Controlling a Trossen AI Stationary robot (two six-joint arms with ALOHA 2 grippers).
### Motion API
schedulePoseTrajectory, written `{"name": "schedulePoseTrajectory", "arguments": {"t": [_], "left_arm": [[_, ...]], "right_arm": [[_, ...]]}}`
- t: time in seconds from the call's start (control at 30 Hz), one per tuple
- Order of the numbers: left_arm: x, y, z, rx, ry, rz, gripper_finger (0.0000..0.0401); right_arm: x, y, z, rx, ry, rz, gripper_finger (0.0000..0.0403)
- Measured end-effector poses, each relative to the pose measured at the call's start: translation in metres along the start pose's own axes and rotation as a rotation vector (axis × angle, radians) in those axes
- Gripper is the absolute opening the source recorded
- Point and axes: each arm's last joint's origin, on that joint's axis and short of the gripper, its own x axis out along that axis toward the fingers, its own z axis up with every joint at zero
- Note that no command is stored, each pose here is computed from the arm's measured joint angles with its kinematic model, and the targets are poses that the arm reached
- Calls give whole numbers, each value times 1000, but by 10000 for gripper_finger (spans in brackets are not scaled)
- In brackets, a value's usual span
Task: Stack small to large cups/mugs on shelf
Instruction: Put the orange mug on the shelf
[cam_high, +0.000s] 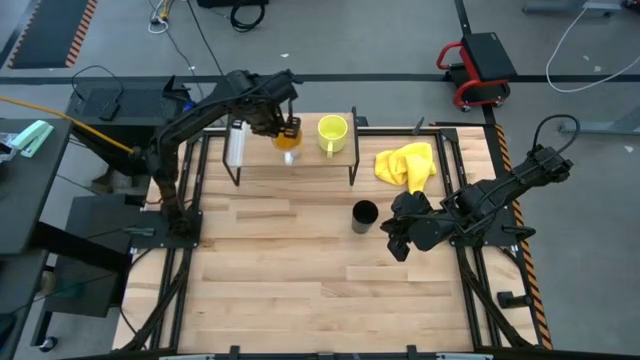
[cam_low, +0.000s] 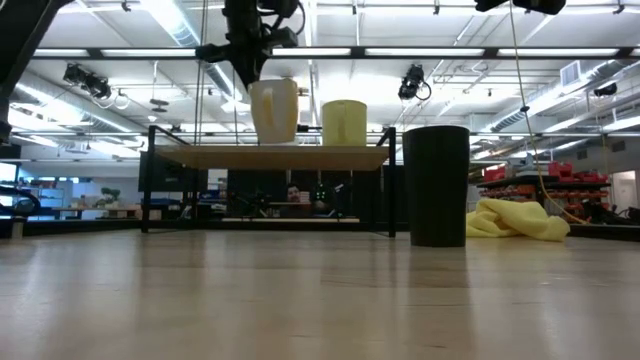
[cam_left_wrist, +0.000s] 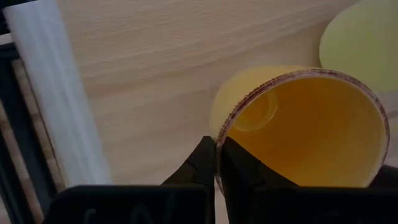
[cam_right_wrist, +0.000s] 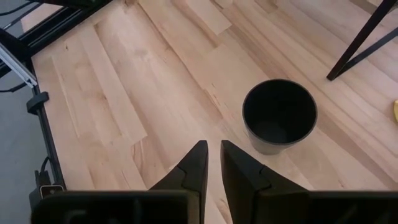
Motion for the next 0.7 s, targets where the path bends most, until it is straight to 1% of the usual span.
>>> {"name": "schedulePoseTrajectory", "arguments": {"t": [0.33,0.7], "left_arm": [[9,4,12,-28,-17,-1,14],[9,5,13,-20,-10,0,14]], "right_arm": [[0,0,0,9,-1,1,50],[0,0,0,9,-14,-8,50]]}}
